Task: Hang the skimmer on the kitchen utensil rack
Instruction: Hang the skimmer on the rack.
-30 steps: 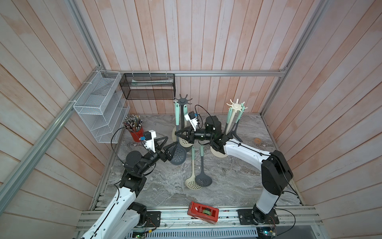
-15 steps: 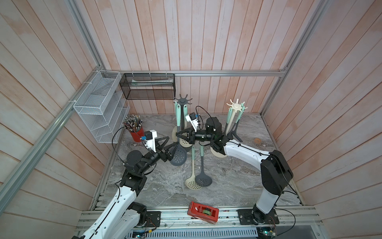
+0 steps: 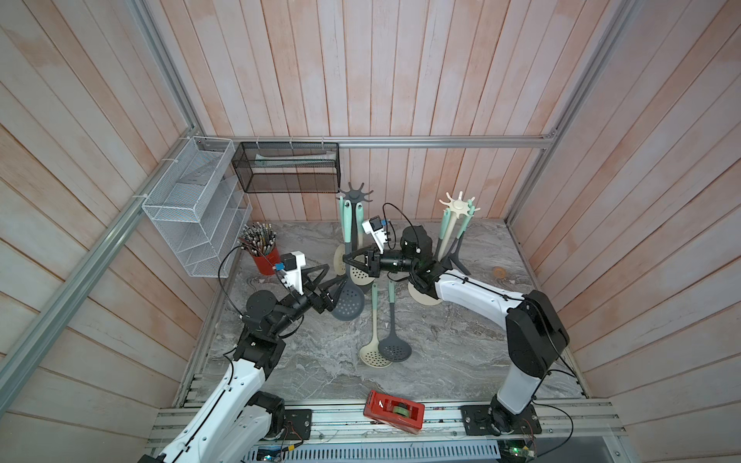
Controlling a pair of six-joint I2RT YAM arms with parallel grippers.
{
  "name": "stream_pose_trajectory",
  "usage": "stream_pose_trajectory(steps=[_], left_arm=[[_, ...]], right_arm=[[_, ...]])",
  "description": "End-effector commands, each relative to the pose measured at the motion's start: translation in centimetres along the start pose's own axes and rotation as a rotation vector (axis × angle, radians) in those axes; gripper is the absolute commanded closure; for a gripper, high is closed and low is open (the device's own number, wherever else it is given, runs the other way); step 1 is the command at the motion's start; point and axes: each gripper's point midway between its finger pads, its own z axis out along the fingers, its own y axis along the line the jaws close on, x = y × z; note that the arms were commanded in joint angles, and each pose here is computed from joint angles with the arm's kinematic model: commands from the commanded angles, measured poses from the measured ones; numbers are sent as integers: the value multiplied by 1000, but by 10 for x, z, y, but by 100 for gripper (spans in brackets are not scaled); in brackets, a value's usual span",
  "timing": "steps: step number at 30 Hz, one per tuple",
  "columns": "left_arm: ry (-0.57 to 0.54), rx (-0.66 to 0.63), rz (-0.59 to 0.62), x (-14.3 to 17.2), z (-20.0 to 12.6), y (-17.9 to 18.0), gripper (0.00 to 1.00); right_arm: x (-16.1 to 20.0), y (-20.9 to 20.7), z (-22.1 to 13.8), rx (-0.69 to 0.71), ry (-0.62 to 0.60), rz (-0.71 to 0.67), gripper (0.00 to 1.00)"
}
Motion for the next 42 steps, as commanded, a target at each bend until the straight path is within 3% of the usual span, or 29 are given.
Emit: stream_pose_trajectory(steps=[1,16,18,27,32,38,42], left_arm=[[-30,33,25,-15,1,-10,6],[-28,39,21,-13,-1,-12,6],[-31,38,23,-14,-2,-12,6],[-33,38,24,-15,-2,-12,6],[-31,37,22,-15,-1,-11,6],[-31,33,20,-15,0,-10,6],[-28,31,17,-14,1,-9,6]], right_arm=[[3,-9,-1,2,-4,23,100],[19,-17,-2,16,17,73,99],[20,-18,-3,19,18,76,84],[19,-18,-10,43,10,81,63],[15,-22,-18,78,-6,88,44],[11,-23,-33,129,-20,83,30],[14,-21,-44,185,-7,73,28]])
